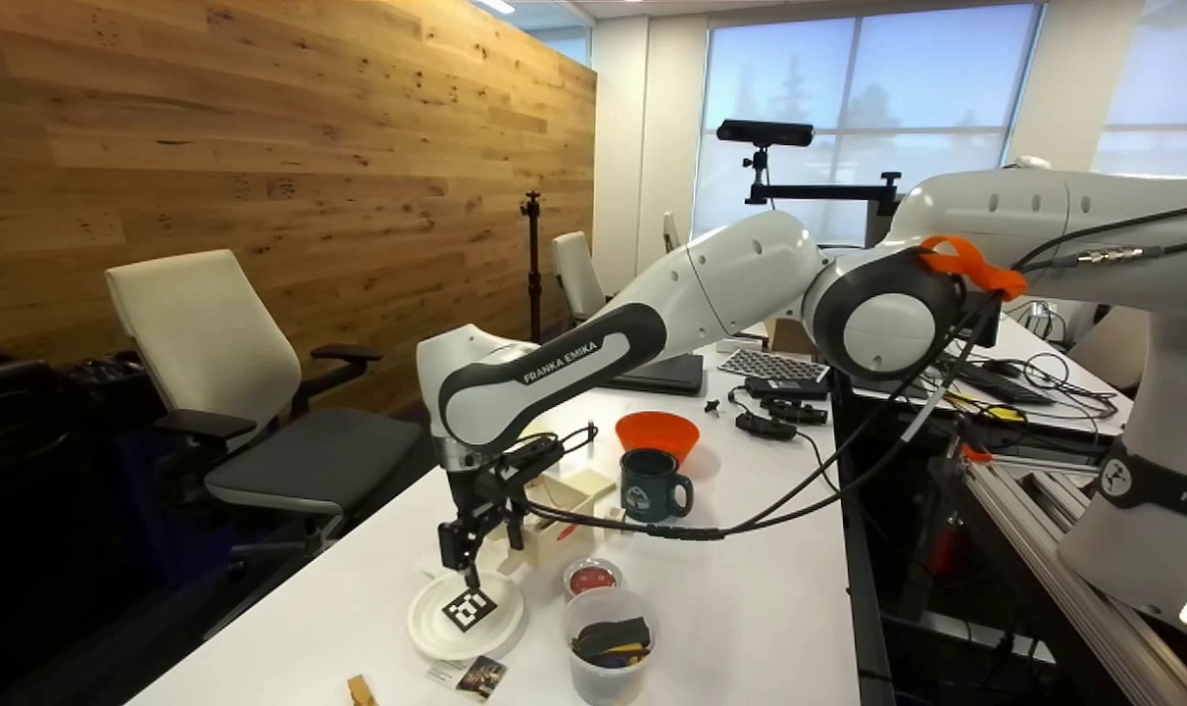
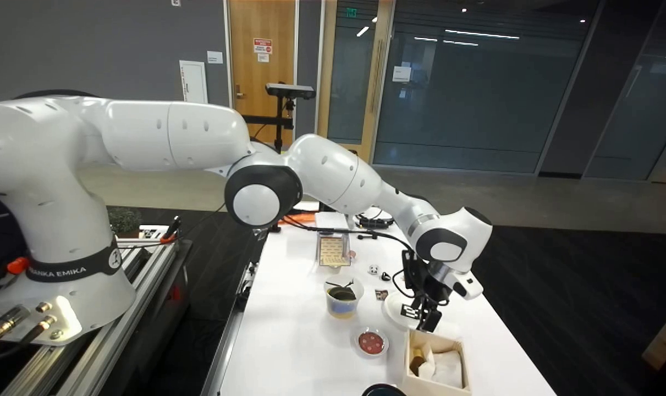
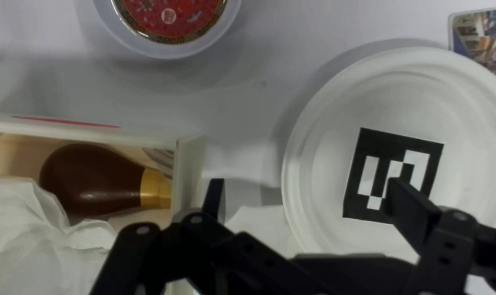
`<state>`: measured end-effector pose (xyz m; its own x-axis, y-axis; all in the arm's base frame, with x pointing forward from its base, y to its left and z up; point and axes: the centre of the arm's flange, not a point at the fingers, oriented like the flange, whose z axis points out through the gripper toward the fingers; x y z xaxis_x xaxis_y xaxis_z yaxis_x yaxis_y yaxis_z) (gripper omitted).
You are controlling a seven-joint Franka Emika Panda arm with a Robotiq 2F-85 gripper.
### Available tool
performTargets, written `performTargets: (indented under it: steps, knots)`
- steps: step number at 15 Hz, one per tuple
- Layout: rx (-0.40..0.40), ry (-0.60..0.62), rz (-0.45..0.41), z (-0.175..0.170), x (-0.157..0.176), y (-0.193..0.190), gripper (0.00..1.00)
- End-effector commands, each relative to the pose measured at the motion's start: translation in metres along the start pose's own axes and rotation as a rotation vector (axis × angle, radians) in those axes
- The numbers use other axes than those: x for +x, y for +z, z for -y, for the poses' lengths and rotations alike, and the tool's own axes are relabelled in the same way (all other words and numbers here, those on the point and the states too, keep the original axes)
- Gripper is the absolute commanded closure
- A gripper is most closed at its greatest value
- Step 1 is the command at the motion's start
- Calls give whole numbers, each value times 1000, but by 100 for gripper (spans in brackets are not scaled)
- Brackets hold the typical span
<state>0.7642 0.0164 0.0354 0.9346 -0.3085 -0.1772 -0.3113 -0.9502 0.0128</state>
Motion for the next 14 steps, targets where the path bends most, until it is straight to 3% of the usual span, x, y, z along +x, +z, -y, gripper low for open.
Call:
performTargets:
  steps: [1,14]
  knots:
    - [10,5,13,5,33,12,0]
    - [-5,-63,29,44,49,21,0]
